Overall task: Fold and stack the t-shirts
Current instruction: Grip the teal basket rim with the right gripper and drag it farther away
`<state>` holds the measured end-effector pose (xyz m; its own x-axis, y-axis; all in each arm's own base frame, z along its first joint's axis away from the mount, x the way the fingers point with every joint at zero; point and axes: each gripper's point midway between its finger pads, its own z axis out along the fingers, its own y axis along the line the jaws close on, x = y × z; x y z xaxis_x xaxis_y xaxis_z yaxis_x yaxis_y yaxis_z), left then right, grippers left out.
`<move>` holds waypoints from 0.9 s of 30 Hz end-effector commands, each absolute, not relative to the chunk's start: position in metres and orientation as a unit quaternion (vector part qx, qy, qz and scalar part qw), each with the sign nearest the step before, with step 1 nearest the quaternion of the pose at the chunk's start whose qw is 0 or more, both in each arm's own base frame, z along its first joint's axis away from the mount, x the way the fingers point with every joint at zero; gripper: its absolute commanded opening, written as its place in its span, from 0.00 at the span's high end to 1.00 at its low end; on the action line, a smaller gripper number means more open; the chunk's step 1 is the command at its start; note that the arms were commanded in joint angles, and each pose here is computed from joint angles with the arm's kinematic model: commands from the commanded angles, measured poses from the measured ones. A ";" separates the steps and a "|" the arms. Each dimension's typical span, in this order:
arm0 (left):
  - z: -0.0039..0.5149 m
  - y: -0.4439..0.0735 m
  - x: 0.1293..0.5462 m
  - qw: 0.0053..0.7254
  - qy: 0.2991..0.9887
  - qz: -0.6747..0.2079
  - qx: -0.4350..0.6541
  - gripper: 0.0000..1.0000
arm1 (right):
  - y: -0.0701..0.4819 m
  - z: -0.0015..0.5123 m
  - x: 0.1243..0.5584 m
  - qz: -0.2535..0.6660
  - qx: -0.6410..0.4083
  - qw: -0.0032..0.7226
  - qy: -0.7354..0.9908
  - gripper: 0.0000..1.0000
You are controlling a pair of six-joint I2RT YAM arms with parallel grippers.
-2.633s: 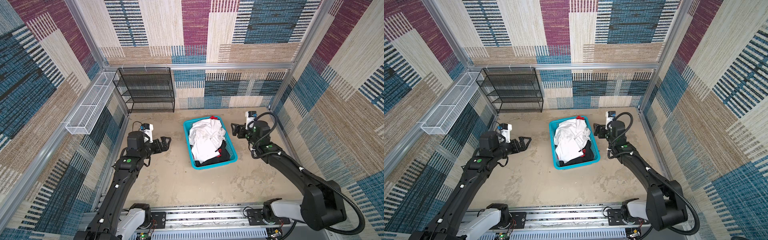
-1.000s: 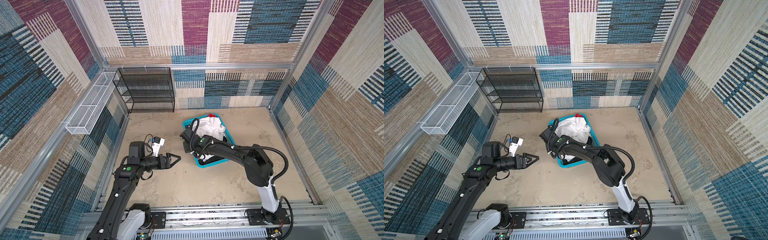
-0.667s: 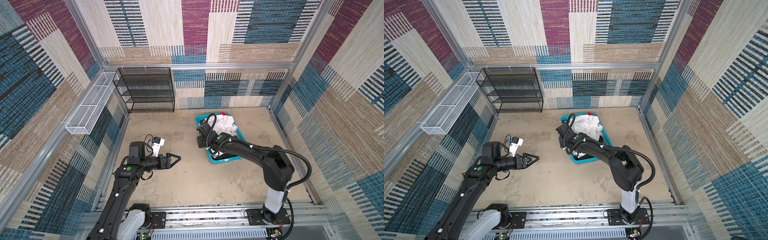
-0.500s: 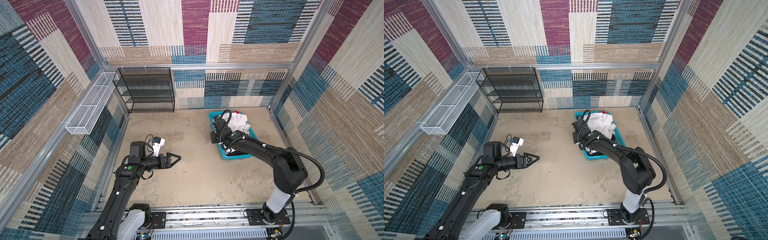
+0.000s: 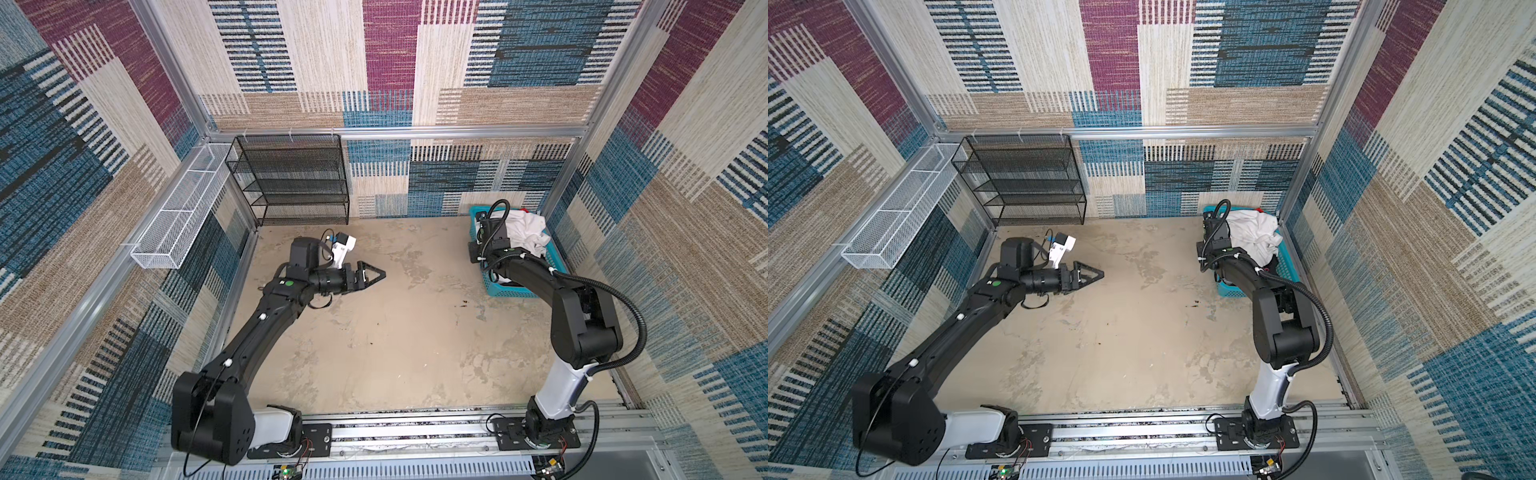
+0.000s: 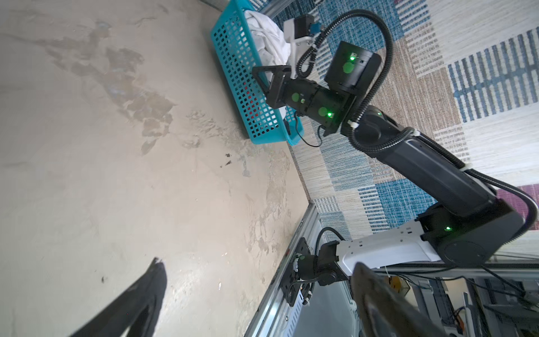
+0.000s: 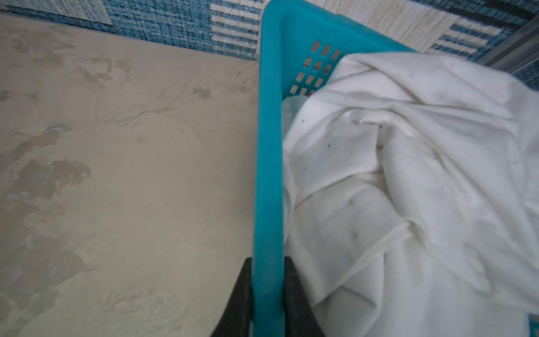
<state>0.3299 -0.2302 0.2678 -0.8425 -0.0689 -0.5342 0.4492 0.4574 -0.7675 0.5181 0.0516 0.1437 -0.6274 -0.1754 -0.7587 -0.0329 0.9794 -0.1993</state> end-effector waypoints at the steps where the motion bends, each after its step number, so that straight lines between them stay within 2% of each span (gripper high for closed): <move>1: 0.281 -0.252 0.355 0.276 0.811 -0.491 0.158 0.01 | 0.039 0.167 0.553 -0.114 -0.072 0.477 0.869 1.00; 8: 0.273 -0.269 0.398 0.312 0.804 -0.464 0.205 0.01 | 0.029 0.156 0.579 -0.151 -0.114 0.477 0.858 1.00; 12: 0.253 -0.268 0.395 0.301 0.810 -0.461 0.200 0.01 | 0.023 0.143 0.588 -0.157 -0.121 0.467 0.862 1.00; 19: 0.249 -0.268 0.392 0.294 0.811 -0.468 0.193 0.01 | 0.036 0.128 0.597 -0.146 -0.175 0.470 0.853 1.00; 27: 0.248 -0.268 0.392 0.285 0.811 -0.475 0.188 0.01 | 0.018 0.118 0.600 -0.162 -0.165 0.456 0.859 0.98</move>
